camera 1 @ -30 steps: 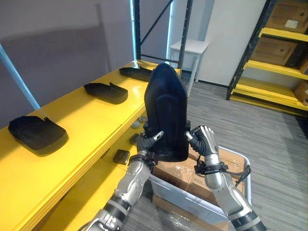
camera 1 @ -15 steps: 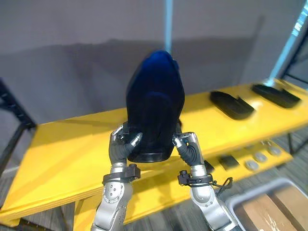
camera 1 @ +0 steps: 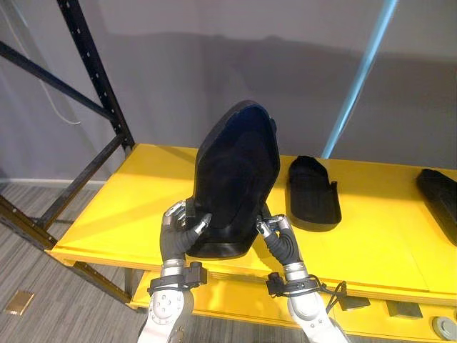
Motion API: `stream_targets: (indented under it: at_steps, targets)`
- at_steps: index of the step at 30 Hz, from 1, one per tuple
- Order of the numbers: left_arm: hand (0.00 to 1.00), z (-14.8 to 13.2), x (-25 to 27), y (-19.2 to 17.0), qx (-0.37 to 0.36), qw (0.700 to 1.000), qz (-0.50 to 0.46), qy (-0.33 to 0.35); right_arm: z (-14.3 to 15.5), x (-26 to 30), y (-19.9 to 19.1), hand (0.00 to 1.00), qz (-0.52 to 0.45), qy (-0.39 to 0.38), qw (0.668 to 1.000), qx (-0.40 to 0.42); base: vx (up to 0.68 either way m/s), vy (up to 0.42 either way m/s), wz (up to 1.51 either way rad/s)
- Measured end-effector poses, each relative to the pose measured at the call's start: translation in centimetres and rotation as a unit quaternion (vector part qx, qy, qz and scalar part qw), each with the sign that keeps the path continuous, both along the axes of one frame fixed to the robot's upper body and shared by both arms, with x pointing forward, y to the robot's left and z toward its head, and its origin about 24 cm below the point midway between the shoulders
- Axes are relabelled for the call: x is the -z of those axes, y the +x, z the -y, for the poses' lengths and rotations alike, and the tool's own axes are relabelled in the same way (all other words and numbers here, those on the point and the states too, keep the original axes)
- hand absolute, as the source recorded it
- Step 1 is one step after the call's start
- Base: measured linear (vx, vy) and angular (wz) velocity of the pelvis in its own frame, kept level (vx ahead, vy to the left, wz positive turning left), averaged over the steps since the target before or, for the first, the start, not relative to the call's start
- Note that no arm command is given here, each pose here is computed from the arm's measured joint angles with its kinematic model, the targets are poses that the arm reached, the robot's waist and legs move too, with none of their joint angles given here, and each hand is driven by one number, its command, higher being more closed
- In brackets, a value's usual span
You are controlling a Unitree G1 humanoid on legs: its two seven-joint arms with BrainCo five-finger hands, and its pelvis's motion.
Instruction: Walk over and take plastic housings, then place them on the shelf
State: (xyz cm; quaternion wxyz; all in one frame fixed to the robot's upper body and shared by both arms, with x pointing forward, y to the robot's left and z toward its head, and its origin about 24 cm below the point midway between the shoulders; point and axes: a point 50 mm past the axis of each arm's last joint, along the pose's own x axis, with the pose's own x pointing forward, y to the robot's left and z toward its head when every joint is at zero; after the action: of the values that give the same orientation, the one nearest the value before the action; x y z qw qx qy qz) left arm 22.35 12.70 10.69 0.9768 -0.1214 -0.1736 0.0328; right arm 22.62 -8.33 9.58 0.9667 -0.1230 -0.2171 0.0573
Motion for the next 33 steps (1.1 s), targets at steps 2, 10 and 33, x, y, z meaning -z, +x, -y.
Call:
stream_targets:
  at_steps: [2,10,33]
  targets:
    - [1.00,0.2,-0.2,0.1,0.011,1.000,0.007,-0.004,0.3,-0.3,-0.3,1.00,0.004,0.009,1.000,0.002,0.06,0.143,0.37]
    - [1.00,0.8,-0.8,1.3,0.069,0.997,0.017,0.000,0.9,-0.7,-1.3,0.00,-0.004,0.066,0.998,0.012,0.08,0.388,0.15]
    - [1.00,0.8,-1.4,4.4,0.124,0.991,0.008,-0.047,3.7,-2.5,-0.6,0.00,0.011,0.036,0.999,-0.014,-0.03,0.003,-0.21]
